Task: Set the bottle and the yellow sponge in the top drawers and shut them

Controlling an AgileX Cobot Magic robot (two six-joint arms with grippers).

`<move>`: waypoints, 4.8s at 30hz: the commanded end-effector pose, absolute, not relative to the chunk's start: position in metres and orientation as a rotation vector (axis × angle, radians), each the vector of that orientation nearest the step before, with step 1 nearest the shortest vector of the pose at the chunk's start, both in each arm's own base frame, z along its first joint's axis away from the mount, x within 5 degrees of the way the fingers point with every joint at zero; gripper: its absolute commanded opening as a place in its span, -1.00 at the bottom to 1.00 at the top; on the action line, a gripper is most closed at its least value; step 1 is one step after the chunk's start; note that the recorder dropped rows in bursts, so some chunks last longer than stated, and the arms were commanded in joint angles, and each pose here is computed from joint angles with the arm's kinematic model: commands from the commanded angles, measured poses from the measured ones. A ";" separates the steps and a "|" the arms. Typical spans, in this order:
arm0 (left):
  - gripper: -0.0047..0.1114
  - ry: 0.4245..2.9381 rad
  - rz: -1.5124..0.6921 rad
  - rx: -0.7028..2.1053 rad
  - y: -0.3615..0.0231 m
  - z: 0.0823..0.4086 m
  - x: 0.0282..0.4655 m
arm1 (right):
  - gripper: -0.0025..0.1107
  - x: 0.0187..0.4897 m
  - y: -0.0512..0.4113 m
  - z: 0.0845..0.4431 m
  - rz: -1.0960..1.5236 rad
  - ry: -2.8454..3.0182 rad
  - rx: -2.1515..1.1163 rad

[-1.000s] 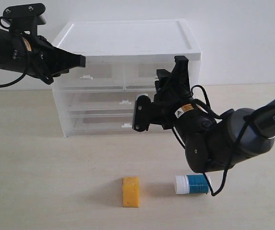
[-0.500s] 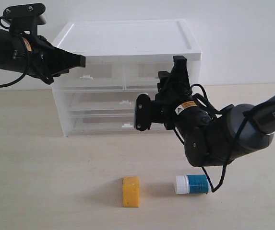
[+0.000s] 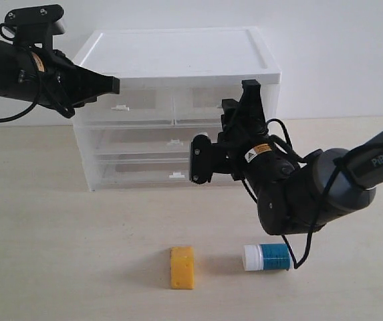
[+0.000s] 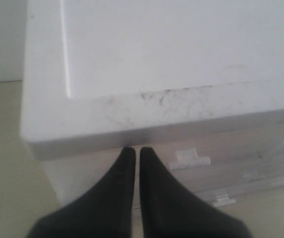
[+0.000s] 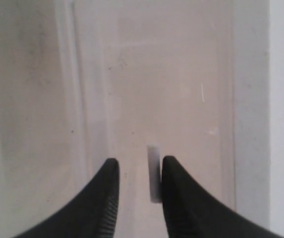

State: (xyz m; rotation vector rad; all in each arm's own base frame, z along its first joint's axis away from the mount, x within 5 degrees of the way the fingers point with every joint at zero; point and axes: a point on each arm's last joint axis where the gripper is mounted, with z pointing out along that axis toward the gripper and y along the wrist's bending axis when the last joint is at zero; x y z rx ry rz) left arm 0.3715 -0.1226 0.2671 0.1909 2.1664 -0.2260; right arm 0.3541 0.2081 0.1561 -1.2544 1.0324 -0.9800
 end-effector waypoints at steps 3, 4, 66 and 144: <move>-0.85 2.094 -0.251 0.196 -0.125 0.268 0.379 | -0.48 0.365 0.204 0.162 -1.047 1.000 -1.137; -0.85 2.094 -0.251 0.196 -0.125 0.268 0.379 | -0.48 0.365 0.204 0.163 -1.049 0.993 -1.121; -0.85 2.097 -0.250 0.196 -0.125 0.267 0.379 | -0.96 0.339 0.227 0.172 -1.119 1.026 -1.112; -0.85 2.116 -0.243 0.196 -0.125 0.266 0.379 | -0.43 0.340 0.213 0.176 -1.151 1.022 -1.157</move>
